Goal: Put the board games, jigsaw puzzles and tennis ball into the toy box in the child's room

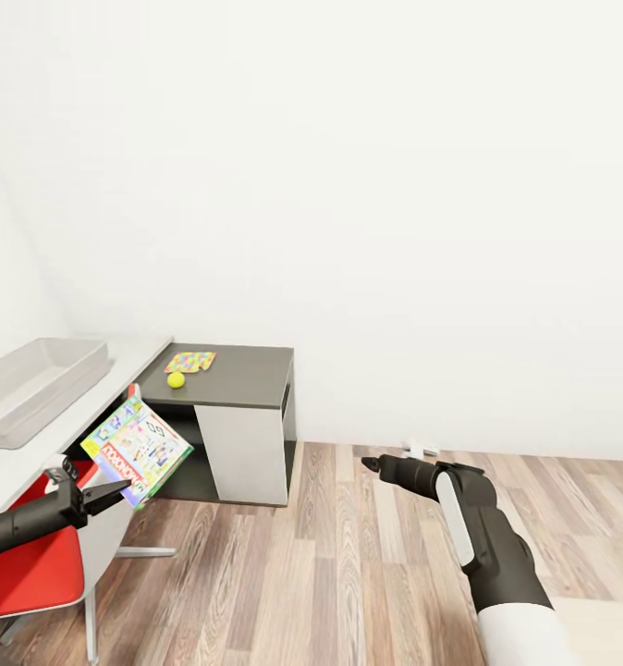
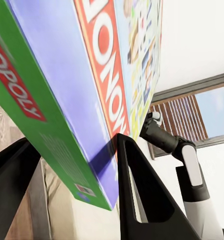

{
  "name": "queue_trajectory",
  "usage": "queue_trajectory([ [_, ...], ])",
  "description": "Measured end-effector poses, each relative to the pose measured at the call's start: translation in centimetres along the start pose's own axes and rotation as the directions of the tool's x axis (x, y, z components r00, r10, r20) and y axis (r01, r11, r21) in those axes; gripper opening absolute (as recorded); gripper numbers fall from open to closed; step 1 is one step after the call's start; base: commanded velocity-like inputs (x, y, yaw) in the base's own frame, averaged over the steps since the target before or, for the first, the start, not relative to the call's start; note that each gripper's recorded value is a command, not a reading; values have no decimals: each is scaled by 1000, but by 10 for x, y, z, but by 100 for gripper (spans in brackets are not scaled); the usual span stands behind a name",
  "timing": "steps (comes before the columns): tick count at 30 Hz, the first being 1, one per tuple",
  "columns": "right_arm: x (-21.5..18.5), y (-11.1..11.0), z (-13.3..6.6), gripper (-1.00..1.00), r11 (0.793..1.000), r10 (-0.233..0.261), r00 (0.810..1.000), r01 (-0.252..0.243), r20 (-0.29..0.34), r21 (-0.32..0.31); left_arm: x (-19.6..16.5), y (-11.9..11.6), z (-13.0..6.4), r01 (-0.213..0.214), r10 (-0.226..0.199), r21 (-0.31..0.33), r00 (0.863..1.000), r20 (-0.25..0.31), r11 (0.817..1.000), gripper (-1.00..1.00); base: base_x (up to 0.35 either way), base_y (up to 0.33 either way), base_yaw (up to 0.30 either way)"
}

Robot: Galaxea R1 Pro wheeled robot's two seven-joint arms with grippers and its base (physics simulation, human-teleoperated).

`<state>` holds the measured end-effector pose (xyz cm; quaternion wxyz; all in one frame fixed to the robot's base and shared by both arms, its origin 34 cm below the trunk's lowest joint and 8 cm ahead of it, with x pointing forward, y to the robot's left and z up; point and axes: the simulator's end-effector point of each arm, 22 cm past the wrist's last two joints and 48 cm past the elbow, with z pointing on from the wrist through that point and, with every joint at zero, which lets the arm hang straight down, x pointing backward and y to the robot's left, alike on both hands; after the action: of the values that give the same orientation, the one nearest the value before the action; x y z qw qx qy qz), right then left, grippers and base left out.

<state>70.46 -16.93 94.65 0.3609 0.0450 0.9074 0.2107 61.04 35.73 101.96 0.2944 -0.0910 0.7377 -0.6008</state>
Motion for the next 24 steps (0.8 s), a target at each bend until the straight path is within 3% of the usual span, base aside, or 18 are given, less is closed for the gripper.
queue_trajectory([
  [11, -3, 1, -9, 100, 1000, 5, 1000, -5, -1, 5, -6, -13, -5, -8, 8, -1, 1000, 3, 1000, -100, 0, 0, 16],
  [24, -3, 12, -16, 100, 1000, -6, 1000, 6, -8, 2, -4, -24, -7, -15, 15, 0, 1000, 0, 1000, -100, 0, 0, 265],
])
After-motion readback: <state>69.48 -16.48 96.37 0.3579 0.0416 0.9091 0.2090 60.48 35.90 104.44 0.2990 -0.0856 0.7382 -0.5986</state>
